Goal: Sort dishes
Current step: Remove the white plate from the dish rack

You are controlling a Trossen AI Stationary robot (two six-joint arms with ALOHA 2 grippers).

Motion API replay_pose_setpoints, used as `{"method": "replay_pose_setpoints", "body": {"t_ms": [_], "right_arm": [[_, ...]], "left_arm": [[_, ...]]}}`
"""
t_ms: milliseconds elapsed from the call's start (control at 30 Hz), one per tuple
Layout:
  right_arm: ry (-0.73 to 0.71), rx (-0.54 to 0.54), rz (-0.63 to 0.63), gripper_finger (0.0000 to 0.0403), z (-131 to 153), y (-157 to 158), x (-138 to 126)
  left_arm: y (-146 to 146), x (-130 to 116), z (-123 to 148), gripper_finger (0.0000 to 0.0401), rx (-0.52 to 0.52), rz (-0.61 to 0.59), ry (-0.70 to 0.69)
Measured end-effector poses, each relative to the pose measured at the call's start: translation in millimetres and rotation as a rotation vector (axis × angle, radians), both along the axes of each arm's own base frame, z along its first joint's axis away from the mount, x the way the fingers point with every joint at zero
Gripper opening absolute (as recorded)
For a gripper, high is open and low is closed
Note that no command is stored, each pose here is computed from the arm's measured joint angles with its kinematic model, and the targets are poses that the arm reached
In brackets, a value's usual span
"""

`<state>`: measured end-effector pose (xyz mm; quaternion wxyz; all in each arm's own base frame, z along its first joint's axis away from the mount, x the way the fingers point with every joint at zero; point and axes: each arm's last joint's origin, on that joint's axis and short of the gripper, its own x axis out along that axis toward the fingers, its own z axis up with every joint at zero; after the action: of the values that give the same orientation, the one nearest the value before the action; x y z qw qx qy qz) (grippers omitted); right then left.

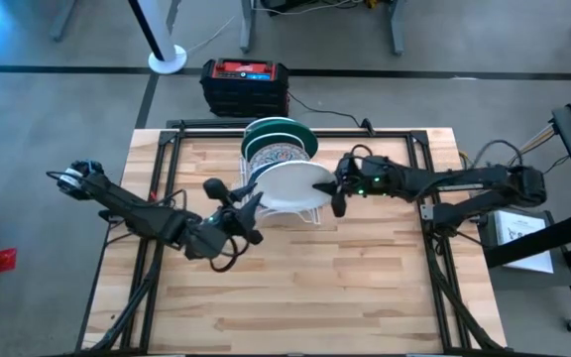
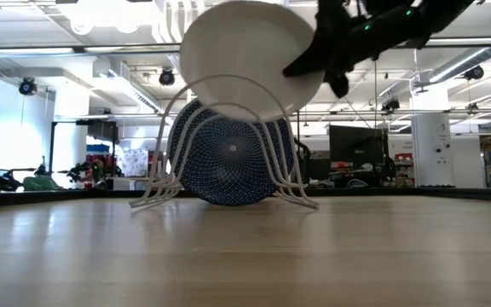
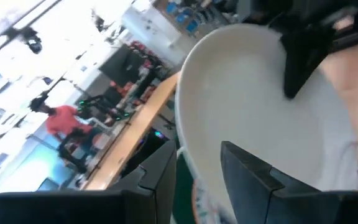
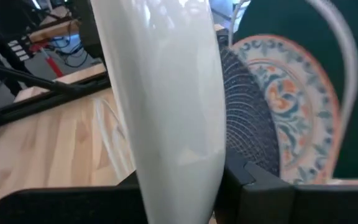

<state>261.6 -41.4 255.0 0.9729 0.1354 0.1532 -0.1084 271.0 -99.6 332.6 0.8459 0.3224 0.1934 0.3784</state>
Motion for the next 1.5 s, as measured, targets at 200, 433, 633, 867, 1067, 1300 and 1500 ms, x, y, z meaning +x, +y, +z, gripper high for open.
{"method": "replay_pose_setpoints", "body": {"t_ms": [200, 433, 633, 867, 1067, 1300, 1500], "right_arm": [[0.077, 0.07, -0.042, 0.0054, 27, 3, -32], [0.166, 0.188, -0.048, 0.0054, 50, 10, -68], [0.339, 0.362, -0.101, 0.0054, 40, 16, -93], [0.451, 0.553, -0.061, 0.0054, 33, 24, -118], [0.531, 0.691, -0.028, 0.0054, 20, 31, -140], [0.64, 0.822, -0.065, 0.0054, -18, 35, -157], [0.665, 0.914, -0.052, 0.0054, -43, 38, -164]], "left_arm": [[-6, -9, 5, 0.0116, 0.013, 0.006, -0.009], [-4, -11, 7, 0.0116, 0.043, 0.046, 0.006], [-1, -15, 7, 0.0116, 0.095, 0.188, 0.005], [-2, -16, 7, 0.0116, 0.1, 0.194, 0.009], [-1, -16, 7, 0.0116, 0.097, 0.194, 0.005], [-1, -16, 6, 0.0116, 0.096, 0.194, 0.003], [-1, -16, 6, 0.0116, 0.1, 0.196, 0.009]]}}
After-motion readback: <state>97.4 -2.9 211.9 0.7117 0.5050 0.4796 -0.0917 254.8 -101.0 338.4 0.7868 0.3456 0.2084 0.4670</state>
